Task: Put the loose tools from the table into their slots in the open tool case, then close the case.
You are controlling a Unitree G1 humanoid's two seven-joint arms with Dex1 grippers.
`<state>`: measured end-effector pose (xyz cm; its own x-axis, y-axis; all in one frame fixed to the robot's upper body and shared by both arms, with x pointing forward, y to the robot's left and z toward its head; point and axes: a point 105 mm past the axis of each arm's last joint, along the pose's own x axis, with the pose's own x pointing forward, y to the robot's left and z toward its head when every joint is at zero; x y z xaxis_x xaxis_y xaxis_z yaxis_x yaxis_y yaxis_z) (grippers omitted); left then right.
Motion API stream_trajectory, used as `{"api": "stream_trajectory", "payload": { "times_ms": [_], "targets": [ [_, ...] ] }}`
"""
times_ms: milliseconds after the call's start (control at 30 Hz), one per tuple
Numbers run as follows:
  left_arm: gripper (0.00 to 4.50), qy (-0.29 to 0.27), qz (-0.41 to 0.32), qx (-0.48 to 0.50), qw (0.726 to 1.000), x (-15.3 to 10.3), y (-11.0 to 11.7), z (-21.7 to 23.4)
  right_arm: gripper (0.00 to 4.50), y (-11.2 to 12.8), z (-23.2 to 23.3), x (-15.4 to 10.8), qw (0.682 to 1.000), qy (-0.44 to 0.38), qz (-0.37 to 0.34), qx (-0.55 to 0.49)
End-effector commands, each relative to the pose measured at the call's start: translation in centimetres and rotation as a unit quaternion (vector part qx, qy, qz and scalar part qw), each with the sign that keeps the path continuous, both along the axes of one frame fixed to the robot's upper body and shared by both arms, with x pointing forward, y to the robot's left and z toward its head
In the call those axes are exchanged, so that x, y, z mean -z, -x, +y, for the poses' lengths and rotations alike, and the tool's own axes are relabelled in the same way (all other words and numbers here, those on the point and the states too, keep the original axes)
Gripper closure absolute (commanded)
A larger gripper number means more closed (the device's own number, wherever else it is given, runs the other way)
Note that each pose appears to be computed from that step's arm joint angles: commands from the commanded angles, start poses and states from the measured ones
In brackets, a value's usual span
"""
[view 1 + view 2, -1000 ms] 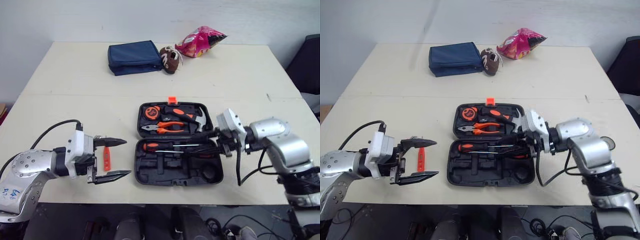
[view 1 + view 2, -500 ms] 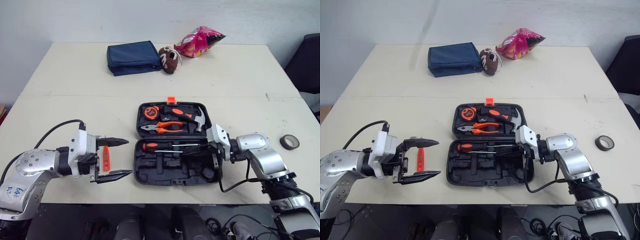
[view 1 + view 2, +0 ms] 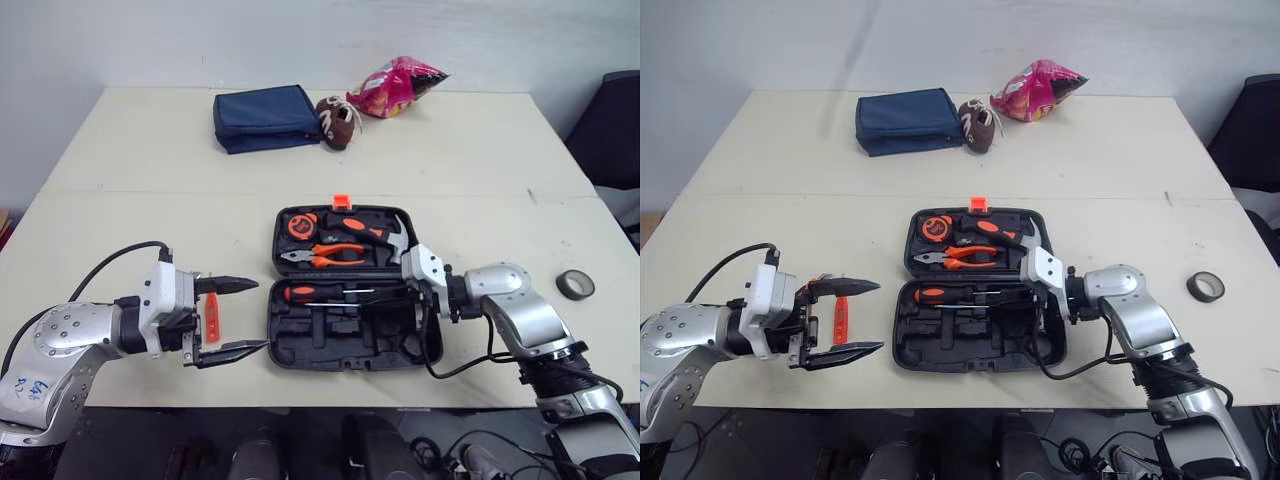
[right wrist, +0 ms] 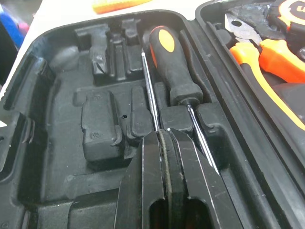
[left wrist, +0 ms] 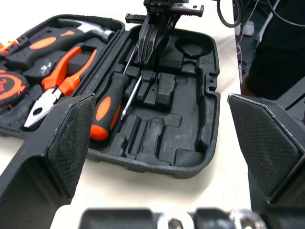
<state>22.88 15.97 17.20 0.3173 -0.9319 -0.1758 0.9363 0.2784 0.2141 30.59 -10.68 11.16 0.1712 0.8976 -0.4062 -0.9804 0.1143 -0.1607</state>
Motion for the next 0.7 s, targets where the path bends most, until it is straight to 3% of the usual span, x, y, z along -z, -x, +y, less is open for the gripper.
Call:
{"api": "stream_trajectory", "payload": {
  "times_ms": [33, 100, 167, 267, 467, 567, 700],
  "targets": [
    [0.0, -0.006, -0.02, -0.003, 1.0, -0.5, 0.0, -0.2, 4.49, 0.3, -0.6, 3.3, 0.998, 0.054, 0.026, 0.026],
    [0.0, -0.008, -0.025, -0.015, 1.0, -0.6, -0.1, 0.1, 4.49, -0.4, -0.1, 1.2, 0.999, 0.007, -0.014, 0.032],
    [0.0, -0.013, -0.039, -0.038, 0.998, -0.9, -0.5, 1.1, 4.49, -0.4, -0.3, -2.5, 0.994, -0.076, -0.07, 0.022],
    [0.0, -0.023, -0.062, -0.08, 0.995, -1.4, -1.1, 3.2, 4.49, 0.6, -1.8, -5.8, 0.982, -0.148, -0.118, 0.014],
    [0.0, -0.05, -0.067, -0.193, 0.978, -1.8, -1.6, 9.7, 4.49, 2.3, -8.0, -8.6, 0.974, -0.165, -0.126, 0.087],
    [0.0, -0.086, -0.065, -0.302, 0.947, -1.6, -1.5, 16.4, 3.66, 4.2, -14.8, -8.2, 0.964, -0.079, -0.194, 0.167],
    [0.0, -0.097, -0.066, -0.396, 0.911, -1.9, -0.5, 22.6, 1.63, 6.5, -23.8, -8.1, 0.922, -0.008, -0.229, 0.311]
  ]
}}
